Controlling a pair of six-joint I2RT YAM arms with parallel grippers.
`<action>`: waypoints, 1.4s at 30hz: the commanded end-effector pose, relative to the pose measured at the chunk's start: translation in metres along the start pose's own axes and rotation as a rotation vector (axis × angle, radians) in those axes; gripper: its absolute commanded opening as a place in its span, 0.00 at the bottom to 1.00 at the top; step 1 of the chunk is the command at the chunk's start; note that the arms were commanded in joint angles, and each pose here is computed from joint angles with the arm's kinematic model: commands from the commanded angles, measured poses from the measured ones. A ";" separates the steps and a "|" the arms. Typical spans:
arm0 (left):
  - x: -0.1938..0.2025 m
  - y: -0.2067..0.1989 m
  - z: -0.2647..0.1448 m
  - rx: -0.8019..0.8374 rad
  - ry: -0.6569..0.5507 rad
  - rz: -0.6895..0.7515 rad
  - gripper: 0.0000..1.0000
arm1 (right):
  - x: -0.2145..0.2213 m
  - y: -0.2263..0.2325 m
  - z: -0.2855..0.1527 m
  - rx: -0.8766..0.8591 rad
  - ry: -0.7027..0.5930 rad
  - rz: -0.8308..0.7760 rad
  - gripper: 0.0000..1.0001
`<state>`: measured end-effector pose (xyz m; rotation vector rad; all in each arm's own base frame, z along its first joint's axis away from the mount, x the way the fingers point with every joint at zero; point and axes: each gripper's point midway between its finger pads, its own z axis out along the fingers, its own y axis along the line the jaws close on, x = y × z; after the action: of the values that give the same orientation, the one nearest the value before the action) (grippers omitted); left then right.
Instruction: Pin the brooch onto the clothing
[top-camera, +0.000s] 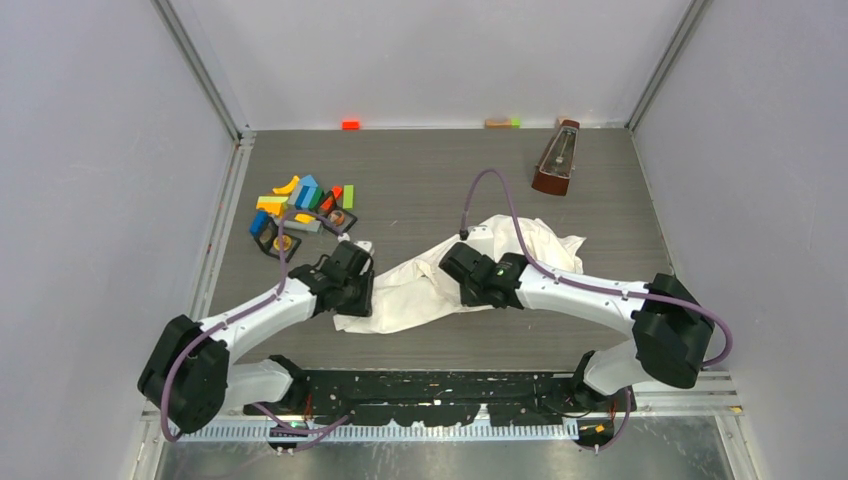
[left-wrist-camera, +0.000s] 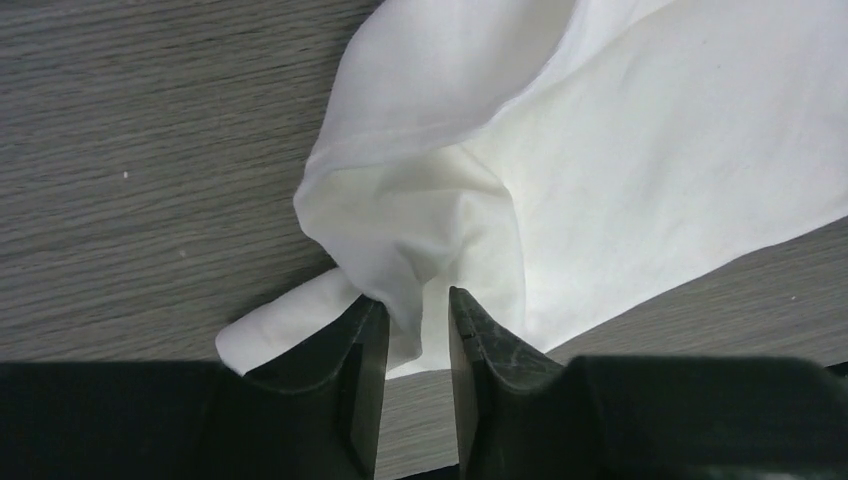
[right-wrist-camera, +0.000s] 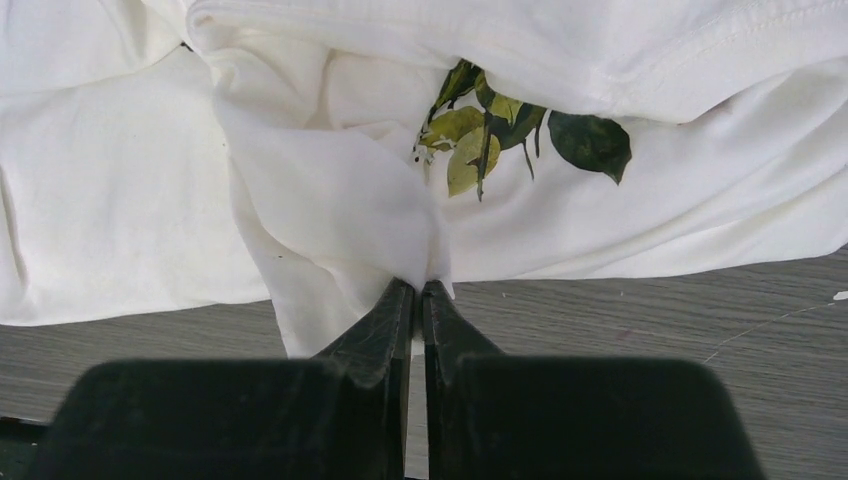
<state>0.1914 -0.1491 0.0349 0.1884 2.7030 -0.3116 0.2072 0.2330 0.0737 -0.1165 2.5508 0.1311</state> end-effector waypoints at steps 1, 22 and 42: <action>-0.015 0.002 -0.001 -0.046 -0.084 -0.002 0.36 | -0.015 0.001 0.001 0.024 -0.058 0.016 0.05; 0.016 0.033 -0.009 -0.167 -0.103 -0.188 0.55 | -0.020 0.000 -0.001 0.008 -0.090 0.026 0.06; -0.018 0.031 -0.043 -0.148 -0.262 -0.193 0.00 | -0.056 -0.035 -0.019 0.077 -0.178 0.036 0.05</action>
<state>0.1822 -0.1120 0.0410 -0.1190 2.5896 -0.1573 0.2232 0.2134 0.0847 -0.0764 2.4835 0.0850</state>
